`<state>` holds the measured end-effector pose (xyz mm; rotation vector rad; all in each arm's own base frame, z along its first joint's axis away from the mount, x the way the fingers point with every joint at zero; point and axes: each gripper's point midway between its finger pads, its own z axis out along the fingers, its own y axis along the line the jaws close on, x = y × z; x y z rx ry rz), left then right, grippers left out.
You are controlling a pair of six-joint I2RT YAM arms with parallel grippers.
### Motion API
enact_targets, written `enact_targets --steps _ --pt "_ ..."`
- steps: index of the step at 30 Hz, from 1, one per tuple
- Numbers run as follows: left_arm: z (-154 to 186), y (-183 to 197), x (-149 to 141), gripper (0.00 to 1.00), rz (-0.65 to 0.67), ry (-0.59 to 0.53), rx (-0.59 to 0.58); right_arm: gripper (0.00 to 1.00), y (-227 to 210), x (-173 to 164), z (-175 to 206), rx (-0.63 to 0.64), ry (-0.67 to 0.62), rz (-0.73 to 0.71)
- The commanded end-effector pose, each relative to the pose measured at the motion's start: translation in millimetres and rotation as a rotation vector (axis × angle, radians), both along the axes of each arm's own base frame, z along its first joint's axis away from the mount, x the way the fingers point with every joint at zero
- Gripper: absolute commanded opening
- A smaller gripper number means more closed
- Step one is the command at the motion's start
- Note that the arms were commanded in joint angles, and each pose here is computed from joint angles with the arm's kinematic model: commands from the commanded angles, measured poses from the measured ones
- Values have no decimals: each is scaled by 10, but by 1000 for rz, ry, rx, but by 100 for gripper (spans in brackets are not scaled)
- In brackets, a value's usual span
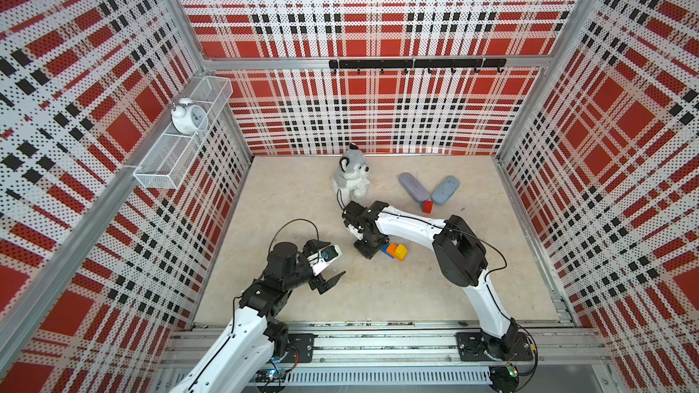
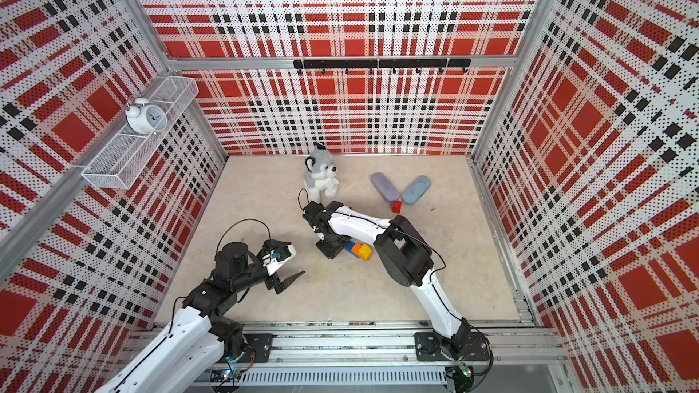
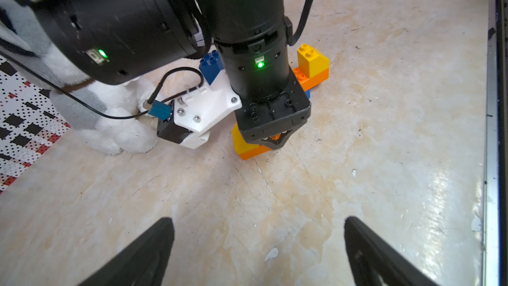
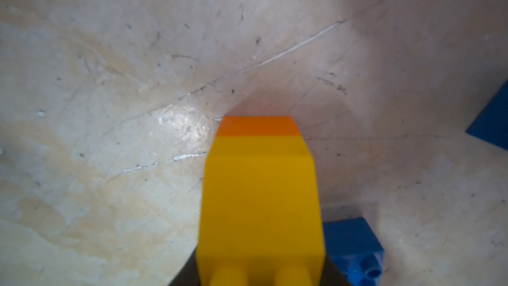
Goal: Assemble a fork with lego
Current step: Pick up the lego brick from the center of the board.
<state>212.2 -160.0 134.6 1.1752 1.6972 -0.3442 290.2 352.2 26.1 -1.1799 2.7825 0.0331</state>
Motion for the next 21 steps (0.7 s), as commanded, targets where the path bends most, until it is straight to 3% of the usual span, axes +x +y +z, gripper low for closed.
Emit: enact_targets --steps 1,21 --pt "152 -37 38 98 -13 -50 -14 44 80 17 247 58 -44 -1" --pt "144 -35 55 98 -14 -52 -2 41 62 -11 118 44 -25 -2"
